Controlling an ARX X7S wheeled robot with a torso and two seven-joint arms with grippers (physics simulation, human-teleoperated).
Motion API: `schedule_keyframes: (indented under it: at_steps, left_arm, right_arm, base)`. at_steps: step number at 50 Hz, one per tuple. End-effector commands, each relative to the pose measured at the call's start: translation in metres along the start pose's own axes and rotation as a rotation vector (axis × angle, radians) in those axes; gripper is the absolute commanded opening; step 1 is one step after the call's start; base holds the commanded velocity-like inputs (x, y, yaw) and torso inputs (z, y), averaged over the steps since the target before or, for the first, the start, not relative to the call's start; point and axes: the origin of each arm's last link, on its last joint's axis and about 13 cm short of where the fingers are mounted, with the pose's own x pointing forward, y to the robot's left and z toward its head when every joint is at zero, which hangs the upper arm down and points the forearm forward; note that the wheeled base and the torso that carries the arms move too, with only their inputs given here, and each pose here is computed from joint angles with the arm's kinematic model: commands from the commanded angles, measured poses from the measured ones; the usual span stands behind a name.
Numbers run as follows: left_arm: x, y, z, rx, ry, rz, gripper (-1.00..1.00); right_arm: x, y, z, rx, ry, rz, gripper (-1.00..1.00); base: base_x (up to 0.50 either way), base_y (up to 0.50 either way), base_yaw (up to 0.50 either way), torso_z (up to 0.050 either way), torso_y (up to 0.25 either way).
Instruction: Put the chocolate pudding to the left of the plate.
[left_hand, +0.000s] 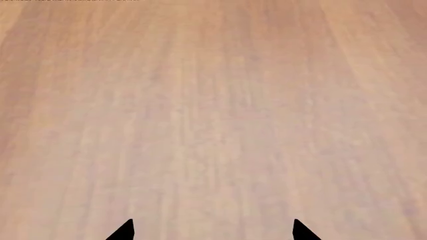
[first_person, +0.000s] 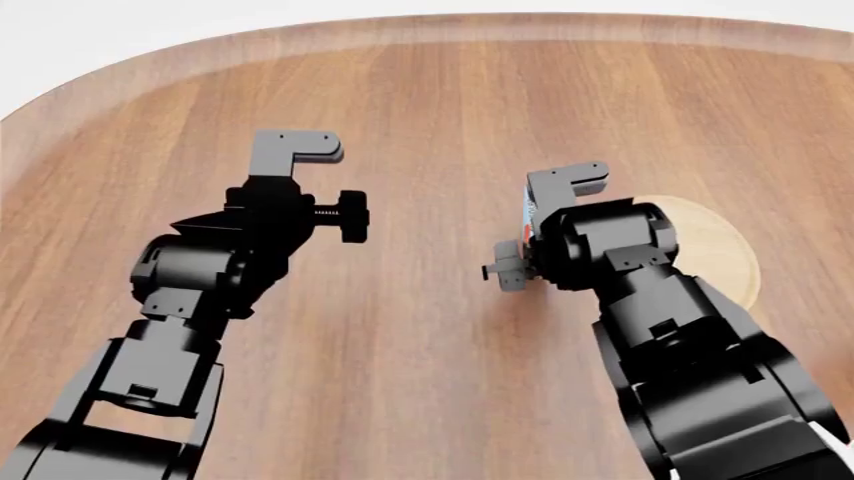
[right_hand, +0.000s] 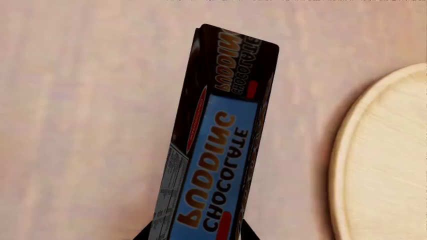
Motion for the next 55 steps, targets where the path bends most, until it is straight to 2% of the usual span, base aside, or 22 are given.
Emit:
schedule_keyframes:
  at_steps: [1,15,31,32,44,55]
  left_arm:
    - [-0.003,0.000,0.002,-0.009,-0.006,-0.009,1.00]
    - [-0.004,0.001,0.004,-0.011,-0.003,-0.012,1.00]
    - [-0.004,0.001,0.004,-0.011,-0.004,-0.011,1.00]
    - [-0.004,0.001,0.005,-0.011,-0.004,-0.011,1.00]
    - [-0.006,0.001,0.005,-0.012,-0.013,-0.013,1.00]
    - [-0.023,0.001,0.011,-0.012,-0.067,-0.022,1.00]
  right_arm:
    - [-0.002,-0.002,0.003,-0.005,-0.003,0.006,-1.00]
    - [-0.002,-0.003,-0.002,0.011,0.067,0.059,-1.00]
    - [-0.002,-0.004,-0.003,0.015,0.076,0.063,-1.00]
    - [-0.002,-0.004,-0.003,0.016,0.075,0.061,1.00]
    - [-0.005,-0.004,0.003,0.022,0.049,0.055,1.00]
    - [-0.022,-0.009,0.006,0.050,-0.002,0.060,1.00]
  base:
    - [0.00,0.00,0.00,0.000,0.000]
    - [0.00,0.00,0.00,0.000,0.000]
    - [0.00,0.00,0.00,0.000,0.000]
    - [0.00,0.00,0.00,0.000,0.000]
    - [0.00,0.00,0.00,0.000,0.000]
    - [0.00,0.00,0.00,0.000,0.009]
